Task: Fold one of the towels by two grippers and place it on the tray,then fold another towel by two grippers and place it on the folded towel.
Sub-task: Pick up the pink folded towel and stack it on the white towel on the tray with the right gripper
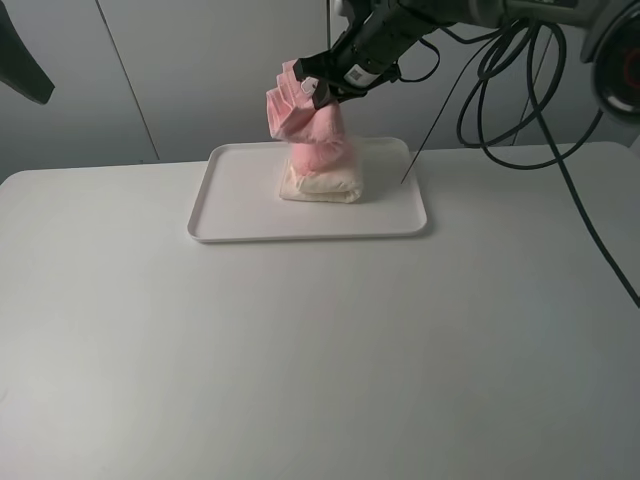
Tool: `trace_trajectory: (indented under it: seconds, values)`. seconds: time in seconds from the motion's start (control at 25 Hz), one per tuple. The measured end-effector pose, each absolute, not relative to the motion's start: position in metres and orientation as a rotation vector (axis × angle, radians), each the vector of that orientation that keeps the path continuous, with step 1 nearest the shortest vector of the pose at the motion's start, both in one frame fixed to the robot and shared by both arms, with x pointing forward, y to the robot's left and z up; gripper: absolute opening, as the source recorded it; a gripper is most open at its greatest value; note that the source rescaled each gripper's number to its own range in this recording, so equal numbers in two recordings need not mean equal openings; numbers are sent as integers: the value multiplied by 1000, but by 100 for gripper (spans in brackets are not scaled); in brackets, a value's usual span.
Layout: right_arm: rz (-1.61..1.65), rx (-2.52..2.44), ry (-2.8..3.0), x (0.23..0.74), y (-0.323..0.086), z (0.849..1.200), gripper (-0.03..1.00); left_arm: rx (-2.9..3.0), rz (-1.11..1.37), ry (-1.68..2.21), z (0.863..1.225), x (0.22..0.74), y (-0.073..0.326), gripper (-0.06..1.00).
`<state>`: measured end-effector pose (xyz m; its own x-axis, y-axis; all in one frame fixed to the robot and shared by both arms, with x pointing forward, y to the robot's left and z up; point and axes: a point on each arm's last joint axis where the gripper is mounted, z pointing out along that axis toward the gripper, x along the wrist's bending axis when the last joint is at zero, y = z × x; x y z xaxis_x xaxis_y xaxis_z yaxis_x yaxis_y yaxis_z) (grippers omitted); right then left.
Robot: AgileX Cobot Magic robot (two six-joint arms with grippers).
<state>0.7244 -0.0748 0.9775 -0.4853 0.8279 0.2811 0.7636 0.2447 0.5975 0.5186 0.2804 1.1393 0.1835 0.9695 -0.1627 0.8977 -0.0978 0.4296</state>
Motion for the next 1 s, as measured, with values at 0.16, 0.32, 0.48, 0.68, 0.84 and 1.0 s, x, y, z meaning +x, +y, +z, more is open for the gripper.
trace_trajectory:
  seconds: [0.16,0.32,0.48,0.68,0.84,1.0]
  values:
    - [1032,1558,2432,726,-74,963,11,2011,204,1761,1140,519,279,99]
    - [933,1518,2446,727,-79,953,11,2009,203,1762,1140,519,279,99]
    - [854,1482,2441,729,-83,950,11,2007,202,1765,1140,519,279,99]
    - [800,1491,2415,730,-87,949,11,2008,201,1765,1140,518,279,99]
    - [800,1502,2409,730,-87,949,11,2008,201,1765,1140,518,279,99]
    - [798,1506,2410,730,-88,948,17,2008,201,1765,1140,518,279,99]
